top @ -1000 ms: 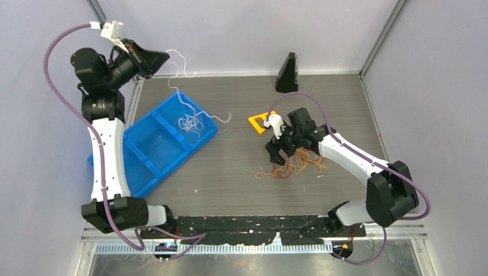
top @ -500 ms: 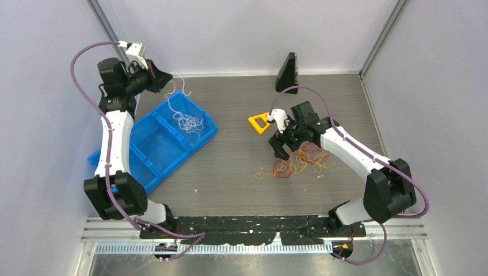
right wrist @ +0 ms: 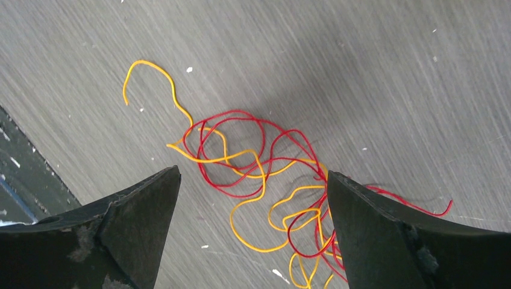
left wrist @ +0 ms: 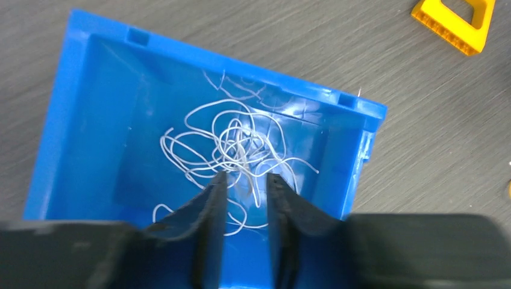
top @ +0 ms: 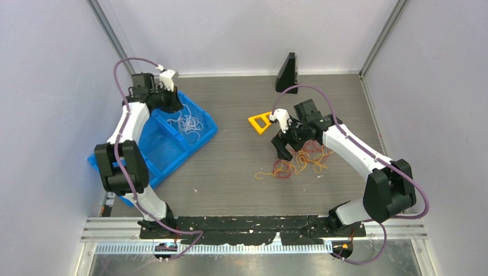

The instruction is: Untangle the cables

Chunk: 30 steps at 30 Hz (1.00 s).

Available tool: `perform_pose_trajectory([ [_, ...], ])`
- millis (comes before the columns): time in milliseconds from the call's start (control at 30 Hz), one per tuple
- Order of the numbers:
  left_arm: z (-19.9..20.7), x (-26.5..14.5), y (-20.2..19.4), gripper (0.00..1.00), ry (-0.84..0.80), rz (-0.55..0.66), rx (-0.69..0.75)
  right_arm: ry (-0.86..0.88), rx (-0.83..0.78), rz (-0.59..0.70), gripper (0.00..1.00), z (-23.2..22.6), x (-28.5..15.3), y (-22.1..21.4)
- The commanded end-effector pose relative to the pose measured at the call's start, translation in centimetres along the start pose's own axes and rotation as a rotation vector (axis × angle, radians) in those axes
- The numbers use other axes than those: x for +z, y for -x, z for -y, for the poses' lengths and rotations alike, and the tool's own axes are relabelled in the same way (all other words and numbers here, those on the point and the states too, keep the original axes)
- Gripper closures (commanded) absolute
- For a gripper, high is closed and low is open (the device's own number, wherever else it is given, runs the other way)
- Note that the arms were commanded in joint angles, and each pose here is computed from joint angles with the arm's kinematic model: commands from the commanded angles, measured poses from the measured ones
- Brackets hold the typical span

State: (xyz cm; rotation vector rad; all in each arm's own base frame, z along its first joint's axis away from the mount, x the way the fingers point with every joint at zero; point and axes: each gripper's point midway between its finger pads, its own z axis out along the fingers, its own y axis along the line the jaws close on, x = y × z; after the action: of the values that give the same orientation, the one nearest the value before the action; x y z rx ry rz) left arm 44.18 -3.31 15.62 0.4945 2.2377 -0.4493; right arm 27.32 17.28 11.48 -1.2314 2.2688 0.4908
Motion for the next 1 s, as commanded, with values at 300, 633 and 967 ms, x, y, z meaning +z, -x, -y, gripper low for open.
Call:
perform_pose_trajectory([
  [300,7.4,-9.0,10.4,0.24,-0.144,0.312,0.069,0.052,-0.011,-0.126,0.1,0.0,0.8,-2.1],
  [633,12.8,-10.5,7.6,0.23,-0.237,0.372,0.144,0.128,0.011,-0.25,0.44,-0.1,5.7,-4.0],
  [967,15.9,-10.6,3.0,0.25,-0.346,0.342,0.118,0.321,-0.121,0.008,0.94,-4.8,2.8,4.4],
])
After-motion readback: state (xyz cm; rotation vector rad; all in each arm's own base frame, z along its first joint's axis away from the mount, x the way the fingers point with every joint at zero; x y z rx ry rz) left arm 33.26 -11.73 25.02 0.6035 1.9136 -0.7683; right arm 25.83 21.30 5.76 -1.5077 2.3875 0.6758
